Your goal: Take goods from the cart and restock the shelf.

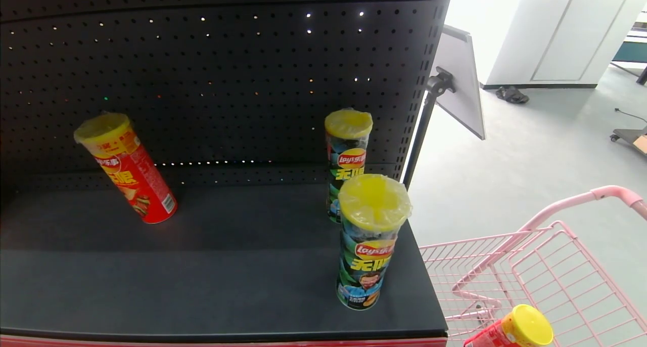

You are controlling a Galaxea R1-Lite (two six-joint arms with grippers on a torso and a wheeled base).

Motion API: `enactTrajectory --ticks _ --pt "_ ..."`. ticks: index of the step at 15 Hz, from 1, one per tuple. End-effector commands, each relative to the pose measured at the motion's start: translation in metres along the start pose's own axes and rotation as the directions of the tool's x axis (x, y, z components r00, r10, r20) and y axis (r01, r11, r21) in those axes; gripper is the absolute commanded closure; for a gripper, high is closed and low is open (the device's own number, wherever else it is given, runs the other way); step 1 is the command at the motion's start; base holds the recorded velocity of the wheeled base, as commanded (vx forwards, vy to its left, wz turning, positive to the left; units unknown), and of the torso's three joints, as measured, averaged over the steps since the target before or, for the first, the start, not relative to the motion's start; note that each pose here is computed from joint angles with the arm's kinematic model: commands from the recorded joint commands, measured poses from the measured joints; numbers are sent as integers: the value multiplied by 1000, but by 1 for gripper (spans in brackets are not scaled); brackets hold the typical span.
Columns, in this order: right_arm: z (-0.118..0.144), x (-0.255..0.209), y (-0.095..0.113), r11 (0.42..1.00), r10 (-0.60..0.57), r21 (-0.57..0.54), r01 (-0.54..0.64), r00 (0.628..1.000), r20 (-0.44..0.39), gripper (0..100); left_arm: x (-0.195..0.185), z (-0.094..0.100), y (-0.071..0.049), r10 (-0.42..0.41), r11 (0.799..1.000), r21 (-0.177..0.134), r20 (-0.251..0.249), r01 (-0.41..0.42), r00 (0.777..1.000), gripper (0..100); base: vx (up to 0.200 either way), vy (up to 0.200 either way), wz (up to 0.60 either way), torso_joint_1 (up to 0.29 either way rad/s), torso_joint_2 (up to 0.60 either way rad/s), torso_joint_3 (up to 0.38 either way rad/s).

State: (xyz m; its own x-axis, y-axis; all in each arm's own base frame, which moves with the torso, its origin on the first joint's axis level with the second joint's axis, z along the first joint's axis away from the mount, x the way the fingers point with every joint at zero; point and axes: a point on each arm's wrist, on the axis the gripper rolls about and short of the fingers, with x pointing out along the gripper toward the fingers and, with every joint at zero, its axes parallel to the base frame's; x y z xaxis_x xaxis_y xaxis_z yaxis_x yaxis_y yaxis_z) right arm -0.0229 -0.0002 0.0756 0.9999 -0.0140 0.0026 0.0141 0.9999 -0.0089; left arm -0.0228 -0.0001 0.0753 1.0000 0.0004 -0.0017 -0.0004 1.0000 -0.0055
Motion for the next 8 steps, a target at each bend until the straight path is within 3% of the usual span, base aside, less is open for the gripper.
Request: enactTrajectory --ticks 1,8 --pt "0 0 0 1000 0 0 0 1000 -1 100 0 0 0 1 1000 -1 -1 -1 1000 0 0 0 0 0 0 0" --pt "0 0 0 1000 13 -3 -13 1000 -1 100 0 0 0 1 1000 -1 -1 -1 1000 0 0 0 0 0 0 0"
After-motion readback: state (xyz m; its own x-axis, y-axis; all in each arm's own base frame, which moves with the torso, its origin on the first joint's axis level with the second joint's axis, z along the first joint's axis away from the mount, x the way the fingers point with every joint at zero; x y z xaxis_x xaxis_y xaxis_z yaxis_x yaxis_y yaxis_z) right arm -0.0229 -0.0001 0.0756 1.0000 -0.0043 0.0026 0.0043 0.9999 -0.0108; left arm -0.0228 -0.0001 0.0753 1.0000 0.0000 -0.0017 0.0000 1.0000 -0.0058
